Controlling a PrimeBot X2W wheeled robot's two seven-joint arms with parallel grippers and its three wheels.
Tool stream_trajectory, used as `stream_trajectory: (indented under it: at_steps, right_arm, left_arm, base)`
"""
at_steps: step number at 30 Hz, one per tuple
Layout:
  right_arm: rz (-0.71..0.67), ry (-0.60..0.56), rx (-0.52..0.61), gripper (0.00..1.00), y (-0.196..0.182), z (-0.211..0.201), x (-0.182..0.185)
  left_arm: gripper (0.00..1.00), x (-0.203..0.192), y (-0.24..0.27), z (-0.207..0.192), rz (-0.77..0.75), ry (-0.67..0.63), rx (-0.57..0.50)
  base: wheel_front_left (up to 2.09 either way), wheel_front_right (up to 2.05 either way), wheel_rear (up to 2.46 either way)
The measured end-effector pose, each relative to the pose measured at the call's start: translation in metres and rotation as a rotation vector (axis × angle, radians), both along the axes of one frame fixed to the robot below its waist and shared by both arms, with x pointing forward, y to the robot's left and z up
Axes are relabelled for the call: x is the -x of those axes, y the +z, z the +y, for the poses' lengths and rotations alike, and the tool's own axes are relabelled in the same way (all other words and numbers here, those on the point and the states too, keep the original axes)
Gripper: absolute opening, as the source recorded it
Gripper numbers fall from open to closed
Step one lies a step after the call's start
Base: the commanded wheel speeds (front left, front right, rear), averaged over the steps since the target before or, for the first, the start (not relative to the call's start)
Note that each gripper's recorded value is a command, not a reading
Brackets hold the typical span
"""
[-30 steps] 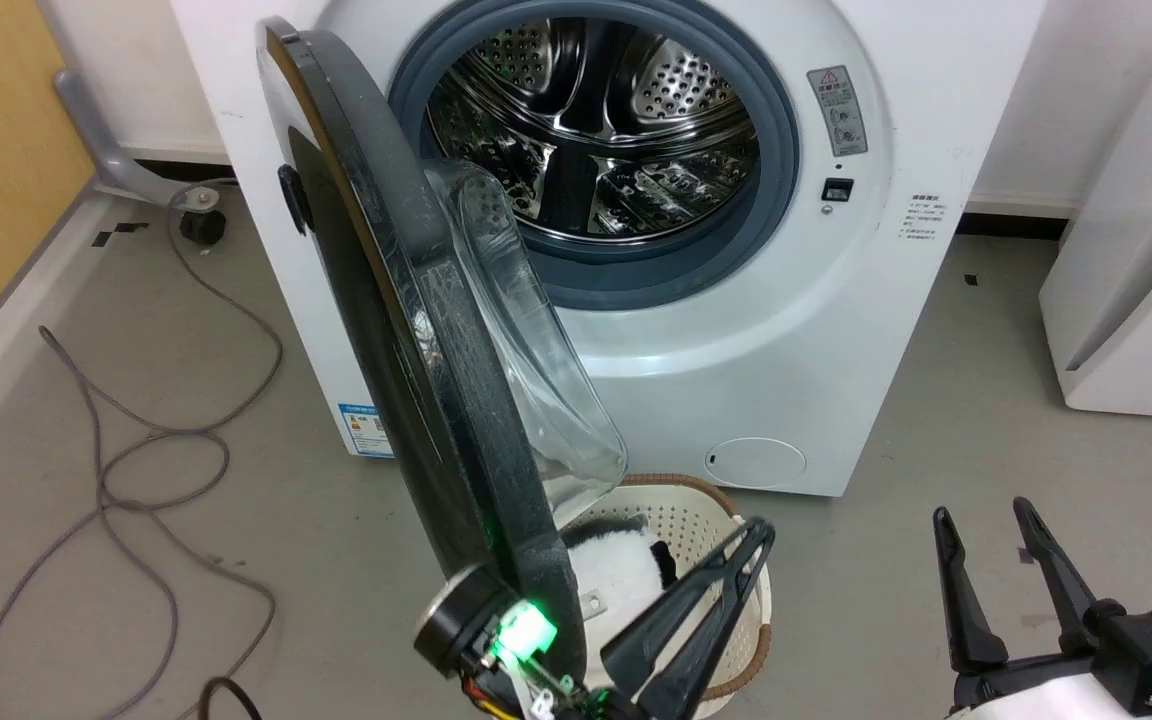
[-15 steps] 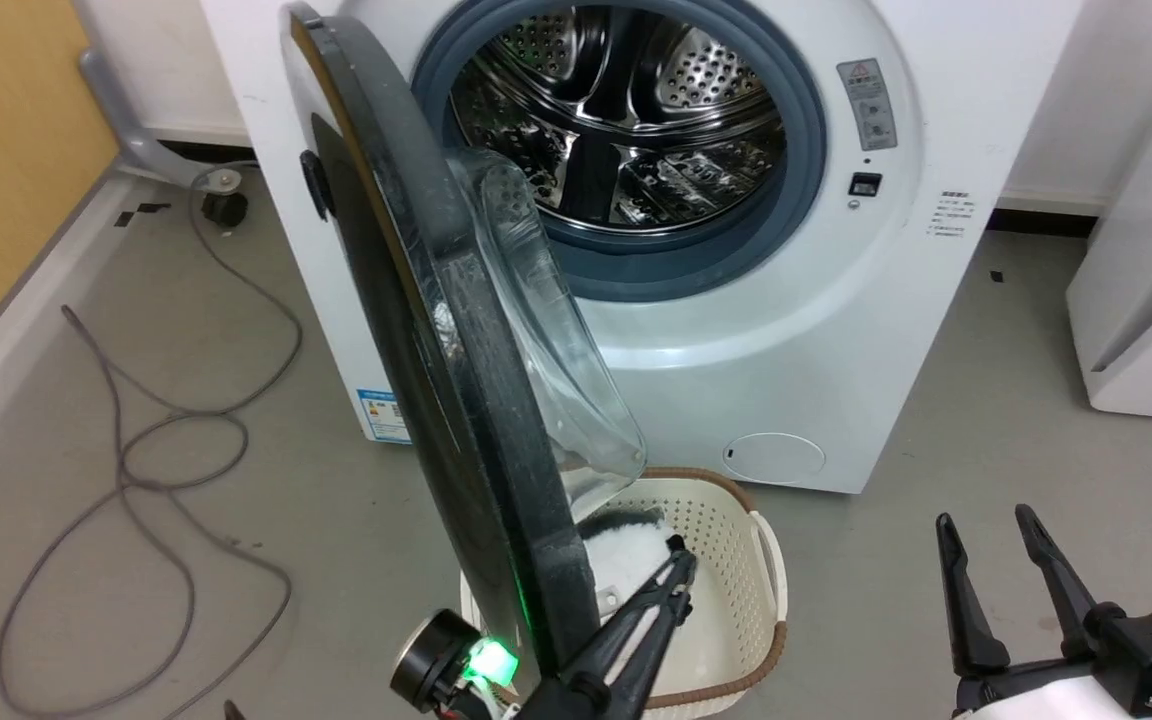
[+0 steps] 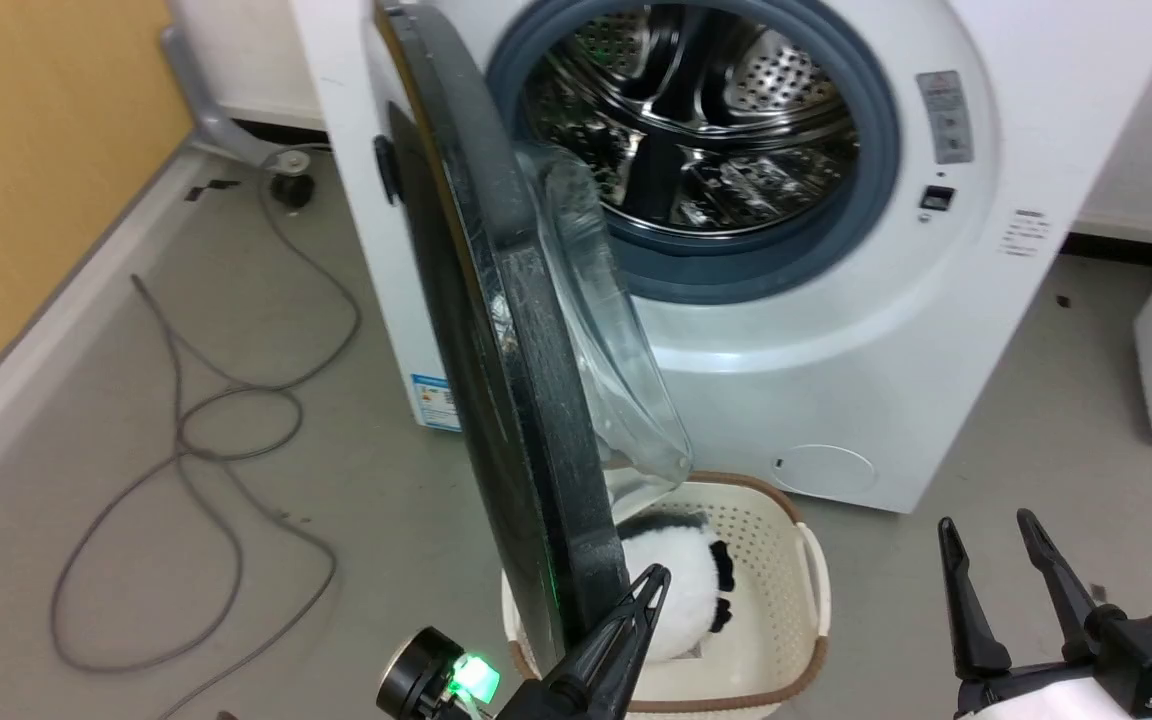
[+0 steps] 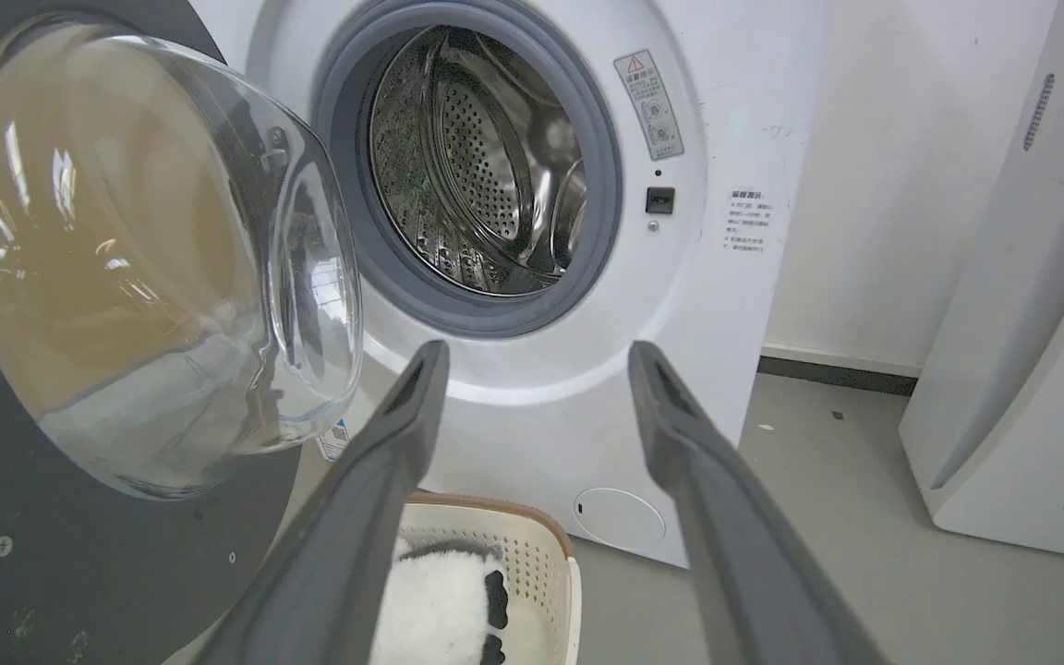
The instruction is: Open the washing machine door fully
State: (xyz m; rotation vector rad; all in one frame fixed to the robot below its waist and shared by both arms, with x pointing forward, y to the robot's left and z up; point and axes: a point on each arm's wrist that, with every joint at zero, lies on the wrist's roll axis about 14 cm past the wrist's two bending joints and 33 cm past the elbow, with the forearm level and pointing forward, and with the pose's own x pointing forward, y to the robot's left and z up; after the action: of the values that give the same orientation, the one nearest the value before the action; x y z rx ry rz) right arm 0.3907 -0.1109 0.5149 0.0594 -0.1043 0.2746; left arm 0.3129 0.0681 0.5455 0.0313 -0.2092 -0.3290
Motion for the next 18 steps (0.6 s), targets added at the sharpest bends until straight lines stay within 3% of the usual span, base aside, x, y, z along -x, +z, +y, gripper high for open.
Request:
stream_trajectory:
  at_steps: [18]
  right_arm:
    - [0.018,0.198,-0.013,1.0,-0.006,0.072,-0.016]
  left_arm:
    - [0.0,0.021,-0.002,0.058,0.012,0.219,0.007]
  base:
    - [0.0,0.0,0.0]
